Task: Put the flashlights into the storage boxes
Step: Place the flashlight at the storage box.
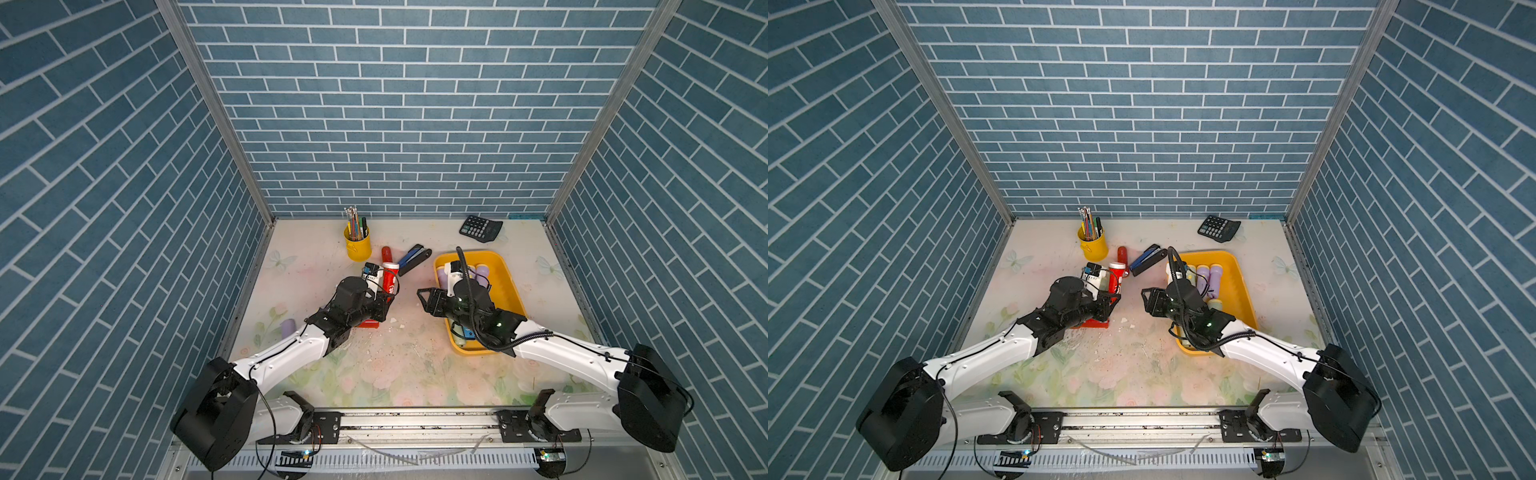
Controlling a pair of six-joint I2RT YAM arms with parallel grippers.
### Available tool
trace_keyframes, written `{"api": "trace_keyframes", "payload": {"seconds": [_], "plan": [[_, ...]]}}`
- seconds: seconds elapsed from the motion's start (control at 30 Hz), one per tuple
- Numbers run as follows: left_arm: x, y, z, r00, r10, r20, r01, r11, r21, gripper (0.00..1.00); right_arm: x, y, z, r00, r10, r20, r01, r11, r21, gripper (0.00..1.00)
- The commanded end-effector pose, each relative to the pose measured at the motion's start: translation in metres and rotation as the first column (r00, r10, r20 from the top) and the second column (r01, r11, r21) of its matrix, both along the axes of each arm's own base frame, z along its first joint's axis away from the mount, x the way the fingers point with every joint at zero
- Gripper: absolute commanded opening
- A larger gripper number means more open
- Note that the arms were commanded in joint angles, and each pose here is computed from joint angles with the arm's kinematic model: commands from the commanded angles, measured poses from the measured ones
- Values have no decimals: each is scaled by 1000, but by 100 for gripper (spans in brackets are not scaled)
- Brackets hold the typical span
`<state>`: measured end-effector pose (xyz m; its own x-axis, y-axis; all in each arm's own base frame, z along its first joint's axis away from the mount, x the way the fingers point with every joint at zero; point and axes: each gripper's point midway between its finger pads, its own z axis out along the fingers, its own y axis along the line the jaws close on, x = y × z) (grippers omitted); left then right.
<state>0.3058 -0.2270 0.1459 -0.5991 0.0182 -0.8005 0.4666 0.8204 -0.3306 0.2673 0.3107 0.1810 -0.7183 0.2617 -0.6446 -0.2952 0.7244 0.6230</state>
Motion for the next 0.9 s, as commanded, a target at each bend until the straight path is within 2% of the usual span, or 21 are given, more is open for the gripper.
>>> {"api": "trace_keyframes", "payload": {"seconds": [0.0, 0.23, 0.57, 0.87], "plan": [[4, -1, 15, 999, 3, 47, -3, 1000, -9, 17, 9, 21, 34, 998, -44, 39, 39, 993, 115, 60], [2, 0, 14, 999, 1, 48, 0, 1000, -8, 17, 13, 55, 34, 999, 12, 43, -18, 991, 134, 61], [1, -1, 15, 999, -8, 51, 9, 1000, -12, 17, 22, 79, 43, 994, 59, 90, -72, 986, 149, 62], [-1, -8, 25, 996, -46, 78, 50, 998, -48, 17, 26, 96, 39, 992, 95, 83, -108, 981, 159, 61]]}}
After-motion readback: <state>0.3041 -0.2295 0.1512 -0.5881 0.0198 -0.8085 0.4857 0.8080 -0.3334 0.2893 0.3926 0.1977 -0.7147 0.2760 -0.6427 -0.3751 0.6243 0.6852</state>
